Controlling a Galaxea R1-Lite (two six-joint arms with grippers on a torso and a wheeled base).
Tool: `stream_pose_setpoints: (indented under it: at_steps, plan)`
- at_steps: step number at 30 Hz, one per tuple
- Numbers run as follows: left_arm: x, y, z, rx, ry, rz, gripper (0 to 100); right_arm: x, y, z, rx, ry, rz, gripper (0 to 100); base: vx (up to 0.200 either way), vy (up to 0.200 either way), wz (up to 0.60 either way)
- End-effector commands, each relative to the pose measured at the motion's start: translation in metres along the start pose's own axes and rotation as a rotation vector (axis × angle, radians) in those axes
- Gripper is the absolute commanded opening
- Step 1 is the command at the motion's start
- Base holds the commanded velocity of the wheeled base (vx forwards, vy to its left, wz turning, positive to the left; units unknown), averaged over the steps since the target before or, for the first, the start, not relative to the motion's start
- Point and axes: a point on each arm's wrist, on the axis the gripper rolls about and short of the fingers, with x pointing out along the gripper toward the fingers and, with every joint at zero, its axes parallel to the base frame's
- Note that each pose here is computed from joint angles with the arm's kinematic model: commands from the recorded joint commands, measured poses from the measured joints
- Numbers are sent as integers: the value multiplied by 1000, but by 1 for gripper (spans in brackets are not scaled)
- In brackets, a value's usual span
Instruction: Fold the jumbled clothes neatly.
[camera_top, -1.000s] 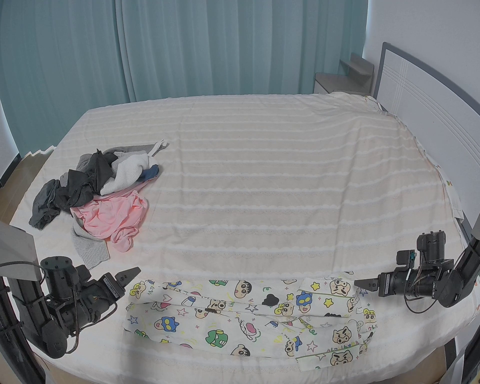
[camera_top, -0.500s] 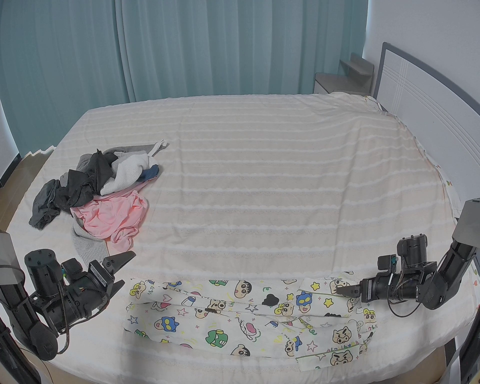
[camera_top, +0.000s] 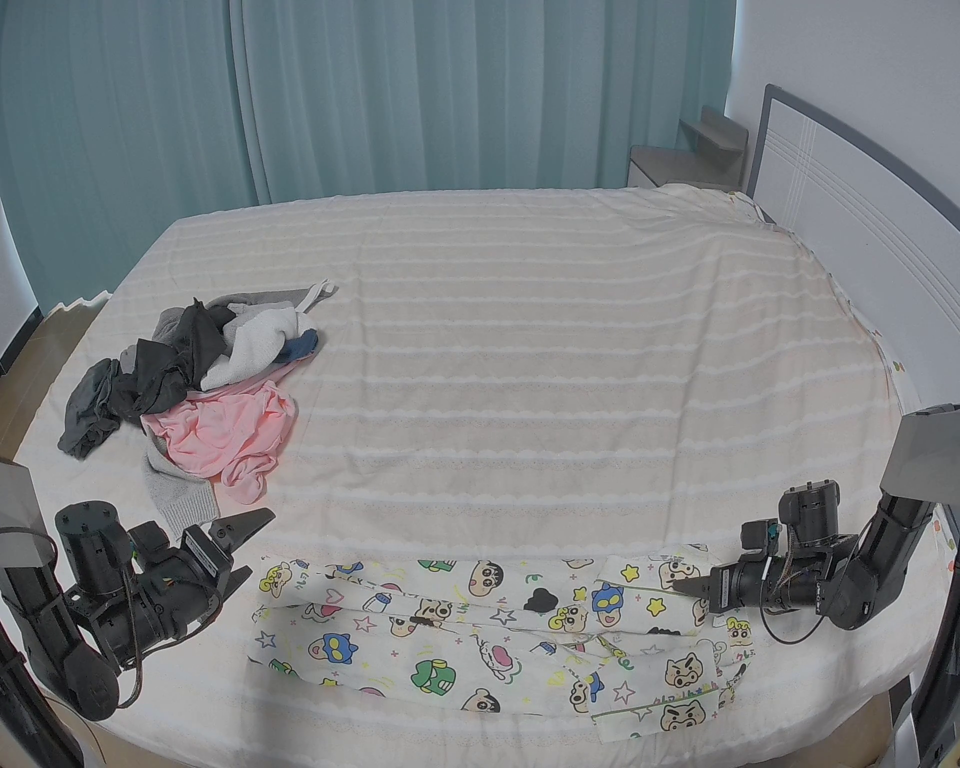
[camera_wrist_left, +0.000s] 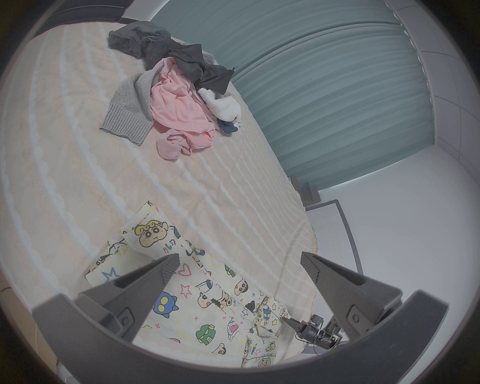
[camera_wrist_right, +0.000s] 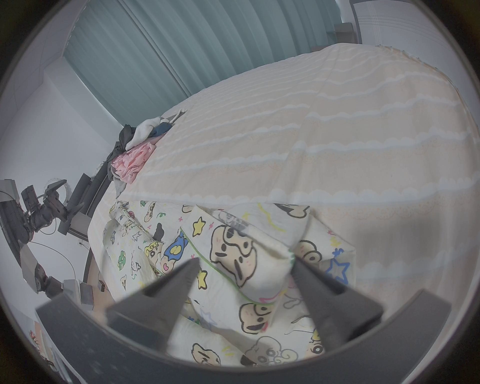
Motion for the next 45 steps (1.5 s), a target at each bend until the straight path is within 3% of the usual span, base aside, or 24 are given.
stream_pose_setpoints:
  at_steps: [1,9,16,21,32,33,45]
  plan:
    - [-2,1,-2,-1,1,3,100,-1,0,-2,-4,-5,-2,0,0,0,0]
    - [-2,1,-2,-1,1,2,100,-5,5,1,-53,-118,-14,0,0,0,0]
    - [-2,1,-2,-1,1,2,100,-4,4,1,-105,-125,-40,0,0,0,0]
    - [-2,1,-2,-1,1,2,100,12,-1,1,-228,-119,-74,0,0,0,0]
    - [-2,1,-2,-1,3,3,100,24,1,6,-259,-156,-88,0,0,0,0]
    - [-2,1,-2,-1,3,3,100,24,1,6,-259,-156,-88,100,0,0,0]
    - [-2,1,-2,0,4,2,100,20,-8,20,-252,-253,-180,100,0,0,0]
